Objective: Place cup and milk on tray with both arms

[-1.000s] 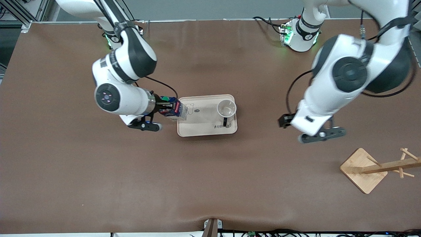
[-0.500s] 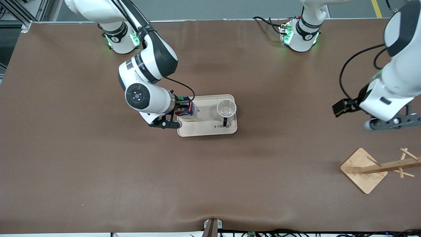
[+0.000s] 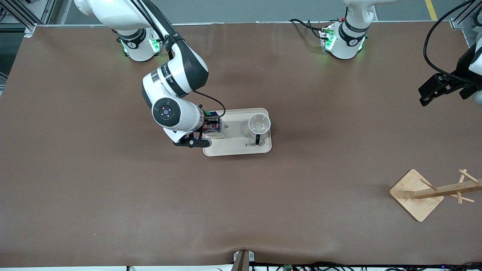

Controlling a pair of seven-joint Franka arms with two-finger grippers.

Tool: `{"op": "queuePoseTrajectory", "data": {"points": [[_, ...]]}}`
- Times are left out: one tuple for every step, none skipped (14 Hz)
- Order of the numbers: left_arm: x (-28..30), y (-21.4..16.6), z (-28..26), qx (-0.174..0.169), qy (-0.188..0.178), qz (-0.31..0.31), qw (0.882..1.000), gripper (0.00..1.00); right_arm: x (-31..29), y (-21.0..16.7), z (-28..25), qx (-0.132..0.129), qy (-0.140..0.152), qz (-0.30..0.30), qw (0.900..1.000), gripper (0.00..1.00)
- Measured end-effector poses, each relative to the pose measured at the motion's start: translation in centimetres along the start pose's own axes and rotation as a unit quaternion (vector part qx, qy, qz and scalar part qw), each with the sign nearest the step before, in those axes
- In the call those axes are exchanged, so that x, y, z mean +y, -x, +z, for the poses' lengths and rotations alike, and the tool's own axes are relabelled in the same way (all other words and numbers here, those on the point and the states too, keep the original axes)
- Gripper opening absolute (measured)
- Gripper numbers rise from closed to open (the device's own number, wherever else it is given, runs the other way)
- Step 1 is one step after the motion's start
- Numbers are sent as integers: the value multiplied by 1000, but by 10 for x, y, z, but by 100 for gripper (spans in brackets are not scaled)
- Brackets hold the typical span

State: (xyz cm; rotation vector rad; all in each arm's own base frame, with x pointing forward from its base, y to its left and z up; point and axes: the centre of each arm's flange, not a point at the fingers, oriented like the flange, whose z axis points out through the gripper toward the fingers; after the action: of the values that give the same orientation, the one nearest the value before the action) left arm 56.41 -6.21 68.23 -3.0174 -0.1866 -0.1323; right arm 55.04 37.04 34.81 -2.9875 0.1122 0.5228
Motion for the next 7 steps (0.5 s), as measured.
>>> {"op": "queuePoseTrajectory", "data": {"points": [[0,0,2,-2,0,4,1000,100,0,0,0,0,0,0,1000,67],[0,0,3,-3,-1,14,1000,100,0,-1,1,0,0,0,1000,75],[-2,0,2,-3,-1,23,1000,100,0,-1,1,-1,1,0,1000,84],[-5,0,2,-2,-1,29,1000,100,0,-1,1,-1,1,0,1000,95],[-8,2,1,-4,2,33,999,100,0,-1,1,0,0,0,1000,100],[-14,4,1,-7,9,37,999,100,0,-1,0,1,0,0,1000,100],[-24,6,1,-9,14,41,999,100,-1,-1,-2,2,-1,0,1000,100]]}}
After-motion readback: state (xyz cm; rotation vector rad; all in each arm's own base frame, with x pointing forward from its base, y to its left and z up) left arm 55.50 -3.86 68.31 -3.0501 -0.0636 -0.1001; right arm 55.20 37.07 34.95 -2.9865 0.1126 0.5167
